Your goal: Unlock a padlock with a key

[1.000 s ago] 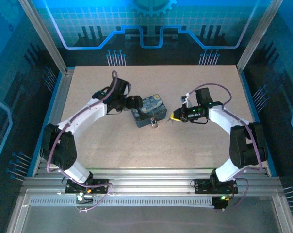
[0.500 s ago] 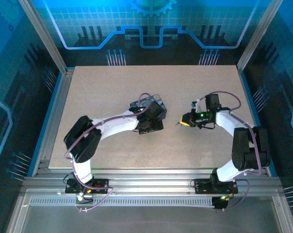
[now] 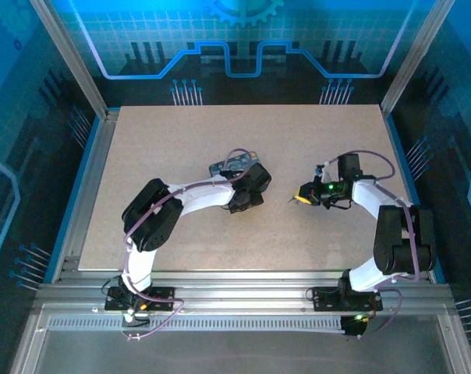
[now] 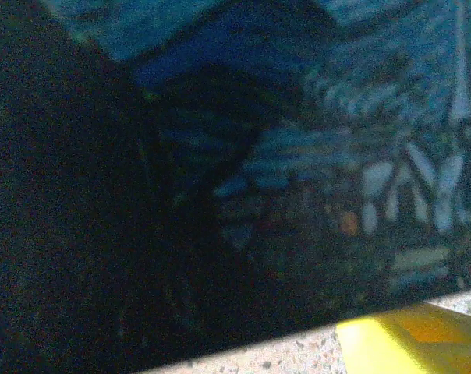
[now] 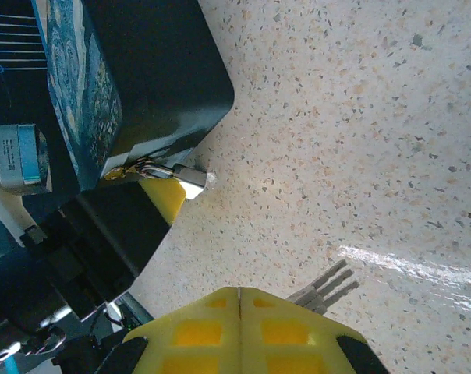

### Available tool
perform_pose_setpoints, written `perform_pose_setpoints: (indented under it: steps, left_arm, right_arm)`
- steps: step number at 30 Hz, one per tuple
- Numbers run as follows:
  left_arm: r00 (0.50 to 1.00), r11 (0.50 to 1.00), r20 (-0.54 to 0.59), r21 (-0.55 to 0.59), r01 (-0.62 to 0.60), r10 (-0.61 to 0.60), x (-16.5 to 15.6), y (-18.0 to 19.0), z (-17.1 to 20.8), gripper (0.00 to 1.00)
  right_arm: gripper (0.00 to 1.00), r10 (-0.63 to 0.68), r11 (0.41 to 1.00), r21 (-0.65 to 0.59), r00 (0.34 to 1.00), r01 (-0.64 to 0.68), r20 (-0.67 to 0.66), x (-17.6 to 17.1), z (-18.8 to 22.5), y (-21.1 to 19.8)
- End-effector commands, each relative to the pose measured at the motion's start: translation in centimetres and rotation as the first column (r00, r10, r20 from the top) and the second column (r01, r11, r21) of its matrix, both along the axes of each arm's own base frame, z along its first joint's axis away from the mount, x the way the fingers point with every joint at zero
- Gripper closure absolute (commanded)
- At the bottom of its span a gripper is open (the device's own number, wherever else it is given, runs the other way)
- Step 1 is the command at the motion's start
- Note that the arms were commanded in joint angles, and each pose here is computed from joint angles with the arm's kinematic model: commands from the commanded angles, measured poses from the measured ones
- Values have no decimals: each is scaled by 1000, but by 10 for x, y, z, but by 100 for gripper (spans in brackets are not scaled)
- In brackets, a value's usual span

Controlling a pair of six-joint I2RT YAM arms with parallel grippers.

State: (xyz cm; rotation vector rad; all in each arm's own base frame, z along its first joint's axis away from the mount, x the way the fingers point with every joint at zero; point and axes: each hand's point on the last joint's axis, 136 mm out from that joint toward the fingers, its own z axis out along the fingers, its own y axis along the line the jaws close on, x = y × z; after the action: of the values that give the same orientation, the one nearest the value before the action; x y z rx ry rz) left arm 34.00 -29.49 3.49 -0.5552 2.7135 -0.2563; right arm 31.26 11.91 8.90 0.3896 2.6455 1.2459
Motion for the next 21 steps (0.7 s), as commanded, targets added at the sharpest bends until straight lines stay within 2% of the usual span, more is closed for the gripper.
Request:
perform_pose_setpoints:
  steps: [1, 11, 21]
  left_arm:
    - [998, 998, 37, 31, -50, 49, 8, -1, 0, 37]
    - [997, 996, 63, 68, -59, 54, 18, -2, -11, 48]
    - [996, 996, 88, 82, -20, 13, 23, -5, -5, 70]
  right_arm:
    - [100, 11, 1000, 24, 1000, -11, 12, -1, 8, 0]
    - [100, 23, 999, 30, 1000, -24, 14, -3, 10, 1]
    - [100, 24, 999, 25, 1000, -24, 3, -8, 7, 1]
